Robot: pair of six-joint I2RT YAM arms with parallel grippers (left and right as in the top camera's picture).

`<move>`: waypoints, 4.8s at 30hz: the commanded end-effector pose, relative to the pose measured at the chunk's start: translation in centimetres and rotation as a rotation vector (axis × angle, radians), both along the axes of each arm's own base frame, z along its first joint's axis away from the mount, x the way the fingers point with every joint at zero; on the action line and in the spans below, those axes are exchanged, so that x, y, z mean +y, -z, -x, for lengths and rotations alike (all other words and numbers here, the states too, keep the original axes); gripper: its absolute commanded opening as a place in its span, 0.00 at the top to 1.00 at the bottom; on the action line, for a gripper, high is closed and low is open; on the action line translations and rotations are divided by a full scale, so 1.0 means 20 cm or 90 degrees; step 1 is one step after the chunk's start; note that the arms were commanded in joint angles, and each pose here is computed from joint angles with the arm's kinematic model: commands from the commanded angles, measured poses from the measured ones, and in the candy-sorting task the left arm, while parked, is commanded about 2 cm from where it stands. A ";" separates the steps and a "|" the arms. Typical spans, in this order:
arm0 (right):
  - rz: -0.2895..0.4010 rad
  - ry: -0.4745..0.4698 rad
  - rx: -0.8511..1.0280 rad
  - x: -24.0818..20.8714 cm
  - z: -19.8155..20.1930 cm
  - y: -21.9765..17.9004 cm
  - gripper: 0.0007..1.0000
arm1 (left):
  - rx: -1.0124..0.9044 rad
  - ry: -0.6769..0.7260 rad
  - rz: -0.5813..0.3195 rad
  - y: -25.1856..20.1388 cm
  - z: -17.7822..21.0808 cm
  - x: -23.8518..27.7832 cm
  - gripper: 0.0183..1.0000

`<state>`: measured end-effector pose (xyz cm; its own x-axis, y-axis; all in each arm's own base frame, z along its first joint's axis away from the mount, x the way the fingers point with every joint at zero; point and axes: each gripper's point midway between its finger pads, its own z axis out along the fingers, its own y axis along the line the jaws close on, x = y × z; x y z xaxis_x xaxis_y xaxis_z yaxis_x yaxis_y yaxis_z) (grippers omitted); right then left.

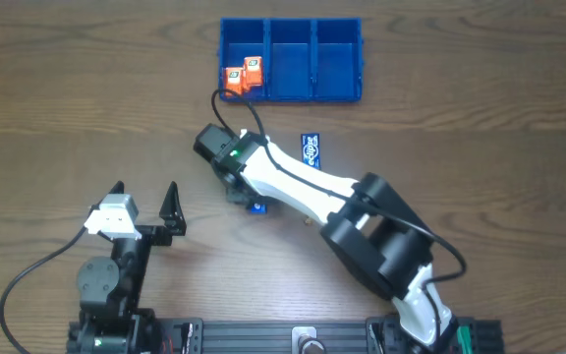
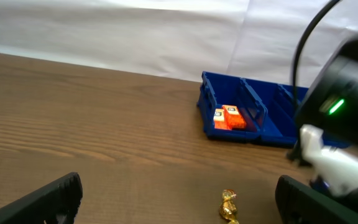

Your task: Sort Candies Into Trays

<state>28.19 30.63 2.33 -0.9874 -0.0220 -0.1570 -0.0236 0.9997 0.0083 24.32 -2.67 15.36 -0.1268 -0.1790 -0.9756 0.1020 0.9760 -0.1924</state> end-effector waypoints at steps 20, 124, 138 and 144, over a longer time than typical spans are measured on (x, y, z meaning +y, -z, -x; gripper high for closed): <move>-0.002 0.007 -0.320 -0.42 -1.31 -0.63 0.84 | 0.030 0.009 -0.010 0.08 0.00 -0.01 0.00; -0.046 0.035 -0.247 -0.38 -1.32 -0.53 0.77 | 0.030 0.009 -0.010 0.08 0.00 -0.01 0.00; -0.036 0.022 -0.247 -0.35 -1.27 -0.59 0.30 | 0.030 0.009 -0.010 0.08 0.00 -0.01 0.00; -0.058 -0.042 -0.233 -0.09 -0.91 -0.87 0.29 | 0.030 0.009 -0.010 0.08 0.00 -0.01 0.00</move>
<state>50.43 24.97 13.11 -0.8968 -0.0254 -0.4417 -0.0415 0.9988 0.0268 24.32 -2.67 15.36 -0.1268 -0.1791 -0.9756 0.1020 0.9760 -0.1924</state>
